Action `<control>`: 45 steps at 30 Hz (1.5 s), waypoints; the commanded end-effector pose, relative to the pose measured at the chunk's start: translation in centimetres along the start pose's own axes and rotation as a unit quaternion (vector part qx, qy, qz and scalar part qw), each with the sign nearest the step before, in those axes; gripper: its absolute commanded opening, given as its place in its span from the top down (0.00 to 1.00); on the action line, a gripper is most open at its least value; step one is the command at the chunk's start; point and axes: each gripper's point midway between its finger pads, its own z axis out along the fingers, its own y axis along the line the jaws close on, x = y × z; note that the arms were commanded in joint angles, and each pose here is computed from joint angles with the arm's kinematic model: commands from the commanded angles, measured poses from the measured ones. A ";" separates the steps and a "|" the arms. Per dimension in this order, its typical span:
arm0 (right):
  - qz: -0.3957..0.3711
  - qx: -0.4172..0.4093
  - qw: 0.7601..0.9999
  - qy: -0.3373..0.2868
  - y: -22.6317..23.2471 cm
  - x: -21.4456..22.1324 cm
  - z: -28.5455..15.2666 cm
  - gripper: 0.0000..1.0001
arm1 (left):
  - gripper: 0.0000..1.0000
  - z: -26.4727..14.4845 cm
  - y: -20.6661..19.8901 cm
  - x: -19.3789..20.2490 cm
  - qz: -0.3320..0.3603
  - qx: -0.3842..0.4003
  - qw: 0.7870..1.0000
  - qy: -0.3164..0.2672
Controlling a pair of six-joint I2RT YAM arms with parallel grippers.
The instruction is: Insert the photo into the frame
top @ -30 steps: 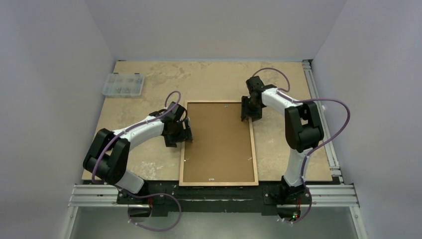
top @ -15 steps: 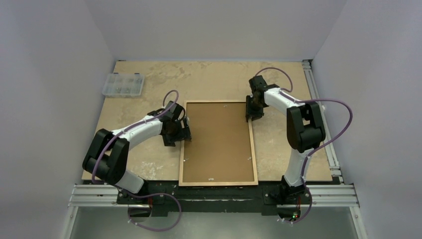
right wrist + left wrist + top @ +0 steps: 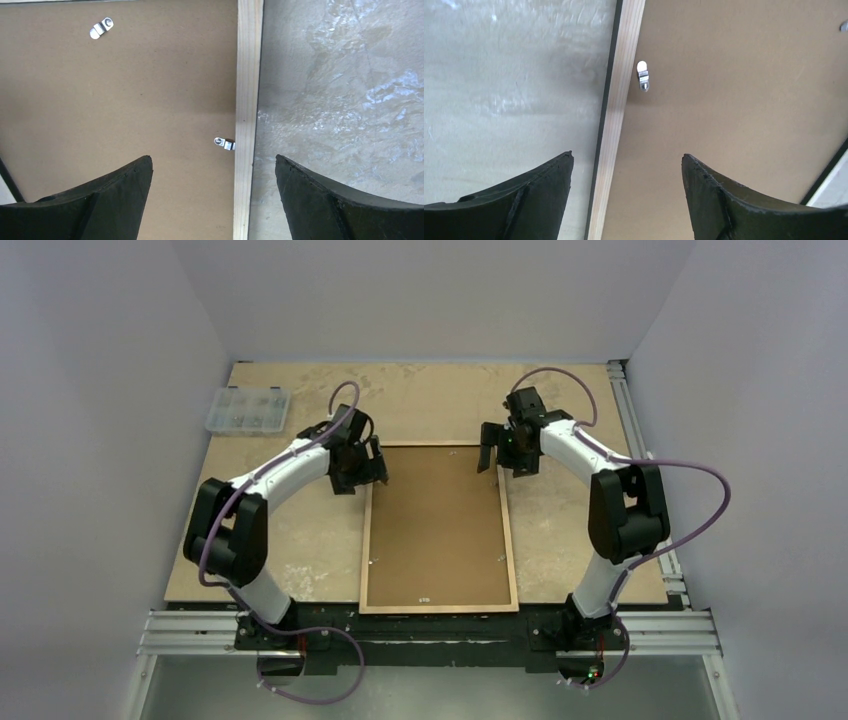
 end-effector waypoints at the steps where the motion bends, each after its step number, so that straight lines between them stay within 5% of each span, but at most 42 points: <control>1: -0.001 -0.022 1.000 0.002 0.5 0.5 -0.3 0.10 | 0.24 1.1 0.3 -1.9 0.018 -0.038 0.999 -0.005; 17: -0.003 -0.032 0.999 0.020 0.6 1.3 0.6 0.11 | 0.44 6.3 0.8 -3.3 0.052 -0.113 0.991 0.045; 24: -0.004 -0.036 0.999 0.026 0.7 1.5 0.9 0.12 | 0.78 7.0 1.1 -2.1 0.049 -0.108 0.991 0.058; 26: -0.004 -0.037 0.999 0.027 0.8 1.6 0.9 0.12 | 0.94 7.1 1.2 -1.8 0.049 -0.106 0.991 0.060; 32: -0.004 -0.039 0.999 0.027 0.8 1.7 0.8 0.12 | 1.00 6.9 1.0 -1.5 0.049 -0.098 0.992 0.059; 34: -0.003 -0.039 0.999 0.026 0.8 1.7 0.7 0.12 | 0.90 6.3 0.6 -1.8 0.050 -0.088 0.993 0.053; 39: -0.005 -0.035 0.999 0.023 0.6 1.9 0.3 0.12 | 0.35 3.4 -1.0 -2.3 0.037 -0.034 0.998 0.025; 45: -0.008 -0.034 0.999 0.025 0.3 2.7 -0.1 0.12 | 0.22 0.5 -1.7 -0.6 0.012 0.028 0.999 0.016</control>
